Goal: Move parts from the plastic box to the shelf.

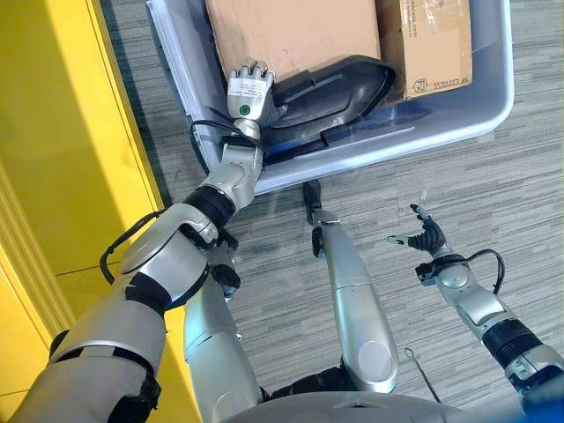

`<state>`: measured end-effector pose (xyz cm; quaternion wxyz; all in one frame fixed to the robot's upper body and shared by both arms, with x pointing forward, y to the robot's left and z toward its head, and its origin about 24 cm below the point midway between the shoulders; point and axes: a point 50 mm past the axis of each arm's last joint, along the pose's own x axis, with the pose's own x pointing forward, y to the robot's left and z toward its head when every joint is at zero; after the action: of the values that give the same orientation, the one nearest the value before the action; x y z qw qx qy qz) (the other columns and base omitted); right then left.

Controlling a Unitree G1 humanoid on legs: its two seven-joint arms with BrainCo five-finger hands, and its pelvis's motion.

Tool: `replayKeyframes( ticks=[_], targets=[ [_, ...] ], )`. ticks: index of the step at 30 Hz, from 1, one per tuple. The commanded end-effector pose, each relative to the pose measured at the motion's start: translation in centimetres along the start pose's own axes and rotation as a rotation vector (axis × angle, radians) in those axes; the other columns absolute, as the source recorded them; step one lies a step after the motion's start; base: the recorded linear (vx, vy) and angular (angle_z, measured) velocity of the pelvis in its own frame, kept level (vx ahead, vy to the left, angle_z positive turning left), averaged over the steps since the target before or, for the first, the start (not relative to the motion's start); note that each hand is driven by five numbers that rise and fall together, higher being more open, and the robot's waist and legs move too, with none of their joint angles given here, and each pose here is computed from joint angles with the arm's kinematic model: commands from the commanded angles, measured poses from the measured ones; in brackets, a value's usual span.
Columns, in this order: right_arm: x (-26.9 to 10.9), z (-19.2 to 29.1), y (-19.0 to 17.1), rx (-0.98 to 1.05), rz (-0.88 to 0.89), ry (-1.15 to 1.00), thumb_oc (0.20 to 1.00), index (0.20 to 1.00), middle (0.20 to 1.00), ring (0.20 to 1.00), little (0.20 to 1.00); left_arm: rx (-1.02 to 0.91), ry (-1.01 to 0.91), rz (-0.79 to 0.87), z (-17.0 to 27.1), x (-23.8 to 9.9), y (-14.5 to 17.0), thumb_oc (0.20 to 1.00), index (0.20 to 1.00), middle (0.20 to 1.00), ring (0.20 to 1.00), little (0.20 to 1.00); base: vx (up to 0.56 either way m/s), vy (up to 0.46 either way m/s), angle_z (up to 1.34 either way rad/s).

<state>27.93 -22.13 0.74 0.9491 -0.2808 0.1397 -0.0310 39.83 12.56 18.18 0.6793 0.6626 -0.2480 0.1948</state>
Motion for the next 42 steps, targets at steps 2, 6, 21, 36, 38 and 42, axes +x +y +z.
replayKeyframes(
  ticks=[2, 6, 21, 36, 38, 42],
  targets=[
    [-1.0, -1.6, -0.2, 0.028, -0.024, 0.047, 1.0, 1.0, 1.0, 1.0, 1.0, 0.016, 0.134, -0.263, -2.3, -5.8, -5.3, 0.2, 0.2, 0.2, 0.2, 0.2, 0.0, 0.0, 0.0],
    [-1.2, -2.3, 0.2, 0.07, -0.015, 0.101, 1.0, 1.0, 1.0, 1.0, 1.0, -0.109, 0.34, -0.23, -3.9, -7.3, -5.8, 0.2, 0.2, 0.2, 0.2, 0.2, 0.0, 0.0, 0.0],
    [-3.0, -5.0, 1.2, 0.094, -0.02, 0.158, 1.0, 1.0, 1.0, 1.0, 1.0, -0.263, 0.436, -0.004, -6.4, -7.1, -4.0, 0.2, 0.2, 0.2, 0.2, 0.2, 0.0, -0.002, 0.0],
    [-4.6, -8.1, 2.3, 0.047, -0.01, 0.292, 1.0, 1.0, 1.0, 1.0, 1.0, -0.519, 0.335, 0.295, -8.0, -3.6, 2.1, 0.2, 0.2, 0.2, 0.2, 0.2, 0.07, -0.03, 0.1],
    [-5.5, -9.2, 2.5, 0.008, 0.005, 0.331, 1.0, 1.0, 1.0, 1.0, 1.0, -0.629, 0.324, 0.387, -8.0, -3.7, 3.2, 0.2, 0.2, 0.2, 0.2, 0.2, 0.2, -0.013, -0.08],
    [-6.7, -10.6, 2.5, -0.033, 0.033, 0.373, 1.0, 1.0, 1.0, 1.0, 1.0, -0.722, 0.327, 0.405, -8.1, -4.2, 3.9, 0.2, 0.2, 0.2, 0.2, 0.2, 0.16, -0.069, -0.13]
  ],
)
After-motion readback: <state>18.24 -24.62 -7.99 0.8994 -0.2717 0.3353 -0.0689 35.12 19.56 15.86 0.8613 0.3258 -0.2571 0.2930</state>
